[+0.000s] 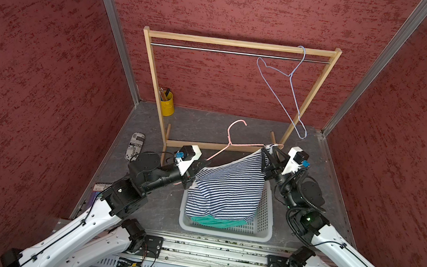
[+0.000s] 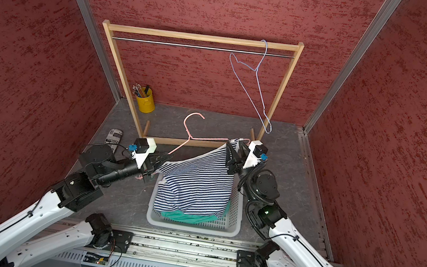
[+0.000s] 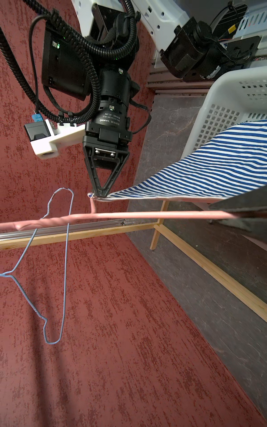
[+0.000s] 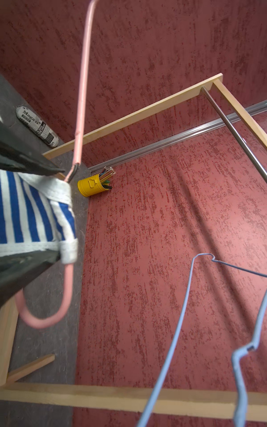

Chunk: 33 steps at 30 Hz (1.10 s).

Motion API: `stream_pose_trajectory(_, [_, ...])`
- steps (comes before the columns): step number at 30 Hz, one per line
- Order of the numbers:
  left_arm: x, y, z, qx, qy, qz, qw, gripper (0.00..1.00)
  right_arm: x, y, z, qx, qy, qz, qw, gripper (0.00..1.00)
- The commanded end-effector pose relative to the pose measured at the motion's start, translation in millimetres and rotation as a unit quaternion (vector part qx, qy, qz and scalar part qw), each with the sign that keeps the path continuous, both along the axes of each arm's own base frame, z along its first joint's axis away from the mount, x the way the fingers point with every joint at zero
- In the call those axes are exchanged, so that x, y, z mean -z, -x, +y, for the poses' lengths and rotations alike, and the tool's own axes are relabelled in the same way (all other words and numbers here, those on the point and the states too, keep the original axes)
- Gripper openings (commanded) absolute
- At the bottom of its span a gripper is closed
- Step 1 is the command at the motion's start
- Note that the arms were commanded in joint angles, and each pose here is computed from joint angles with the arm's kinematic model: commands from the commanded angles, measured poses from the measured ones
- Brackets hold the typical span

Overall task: Remove the clothespins securing tank tops to the hanger
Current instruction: Remove the tank top from the hanger.

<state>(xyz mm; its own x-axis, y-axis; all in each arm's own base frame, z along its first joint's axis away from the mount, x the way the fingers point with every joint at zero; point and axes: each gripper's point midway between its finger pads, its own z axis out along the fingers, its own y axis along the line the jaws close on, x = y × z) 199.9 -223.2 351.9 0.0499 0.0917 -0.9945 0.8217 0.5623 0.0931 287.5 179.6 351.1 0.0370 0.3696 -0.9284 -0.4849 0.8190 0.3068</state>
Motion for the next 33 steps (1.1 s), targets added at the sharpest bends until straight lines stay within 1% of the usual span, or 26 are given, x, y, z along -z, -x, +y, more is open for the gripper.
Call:
stream_pose_trajectory(1, [-19.0,11.3,-1.0,0.021,0.019,-0.032,0.999,0.00,-14.2,-1.6,-11.0,0.026,-0.030,-0.013,0.999,0.50])
stream_pose_trajectory(3, [-20.5,13.9,0.1,0.024,0.021,-0.035,0.999,0.00,-12.4,-5.2,-13.2,0.038,-0.028,-0.006,0.999,0.45])
stream_pose_trajectory(4, [-21.7,14.8,0.8,0.024,0.022,-0.036,0.999,0.00,-12.3,-6.7,-15.1,0.045,-0.028,-0.003,0.999,0.40])
stream_pose_trajectory(6, [-21.3,16.5,1.5,0.025,0.022,-0.037,0.999,0.00,-13.0,-7.1,-18.5,0.054,-0.030,-0.004,0.998,0.33])
stream_pose_trajectory(10, [-22.1,20.4,0.6,0.035,0.023,-0.037,0.998,0.00,-16.5,-4.6,-22.7,0.060,-0.036,-0.012,0.997,0.29])
stream_pose_trajectory(18, [-17.7,24.8,-2.7,0.051,0.015,-0.031,0.998,0.00,-18.8,-4.6,-30.5,0.079,-0.039,-0.016,0.996,0.07])
stream_pose_trajectory(23, [-12.0,25.7,0.1,0.046,0.002,-0.028,0.999,0.00,-16.1,0.1,-50.7,0.121,-0.041,-0.013,0.992,0.05])
stream_pose_trajectory(26, [-8.2,29.5,0.5,0.052,-0.007,-0.031,0.998,0.00,-17.9,1.3,-56.0,0.132,-0.020,-0.009,0.991,0.02])
stream_pose_trajectory(29, [-8.5,27.5,2.8,0.042,-0.005,-0.033,0.999,0.00,-18.2,2.7,-59.4,0.133,-0.009,-0.001,0.991,0.00])
stream_pose_trajectory(33, [-10.2,23.5,5.4,0.028,0.000,-0.034,0.999,0.00,-5.2,-1.7,-64.4,0.135,-0.003,0.036,0.990,0.00])
